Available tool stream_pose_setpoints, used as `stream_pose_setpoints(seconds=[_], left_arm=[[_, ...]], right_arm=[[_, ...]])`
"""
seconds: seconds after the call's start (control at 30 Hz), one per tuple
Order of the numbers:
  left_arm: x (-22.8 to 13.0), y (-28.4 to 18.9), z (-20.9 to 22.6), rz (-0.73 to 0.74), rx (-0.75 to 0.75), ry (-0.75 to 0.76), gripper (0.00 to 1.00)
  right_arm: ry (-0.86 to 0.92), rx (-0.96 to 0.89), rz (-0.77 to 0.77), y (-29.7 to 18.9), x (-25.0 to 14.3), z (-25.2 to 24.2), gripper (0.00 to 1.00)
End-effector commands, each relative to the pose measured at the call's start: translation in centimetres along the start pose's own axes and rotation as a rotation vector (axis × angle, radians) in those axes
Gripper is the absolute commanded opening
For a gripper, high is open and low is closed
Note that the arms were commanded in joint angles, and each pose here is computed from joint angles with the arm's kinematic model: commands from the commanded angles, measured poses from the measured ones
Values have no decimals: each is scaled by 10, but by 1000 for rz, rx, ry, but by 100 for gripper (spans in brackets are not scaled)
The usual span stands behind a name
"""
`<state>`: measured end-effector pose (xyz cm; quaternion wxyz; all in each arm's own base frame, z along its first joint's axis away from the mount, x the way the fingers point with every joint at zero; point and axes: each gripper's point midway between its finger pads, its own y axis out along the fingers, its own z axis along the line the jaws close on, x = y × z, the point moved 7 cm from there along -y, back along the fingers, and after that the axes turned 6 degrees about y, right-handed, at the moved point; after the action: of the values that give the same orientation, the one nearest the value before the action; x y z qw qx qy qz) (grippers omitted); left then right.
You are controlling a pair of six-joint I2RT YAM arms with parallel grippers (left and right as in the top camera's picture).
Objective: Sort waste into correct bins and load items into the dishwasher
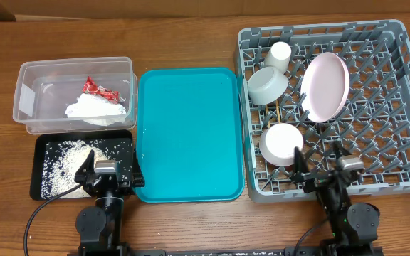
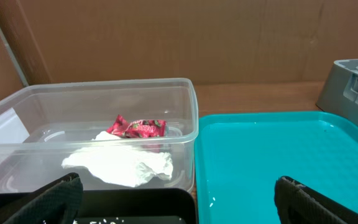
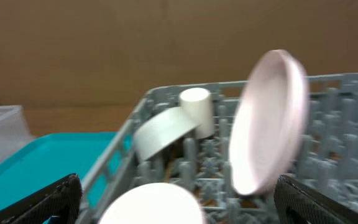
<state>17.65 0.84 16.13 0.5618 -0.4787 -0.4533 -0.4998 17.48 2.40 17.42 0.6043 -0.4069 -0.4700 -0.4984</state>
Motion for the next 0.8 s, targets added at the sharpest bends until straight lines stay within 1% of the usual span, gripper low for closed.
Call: stream_pose_setpoints(seconds=[0.0,0.77], left_arm=[[-1,0,3,-5,23,-14,100],[-1,0,3,-5,22,-14,100]], right_arm=[[9,-72,-20,-1,1,-13,100],[9,-84,-23,-1,1,-15,100]])
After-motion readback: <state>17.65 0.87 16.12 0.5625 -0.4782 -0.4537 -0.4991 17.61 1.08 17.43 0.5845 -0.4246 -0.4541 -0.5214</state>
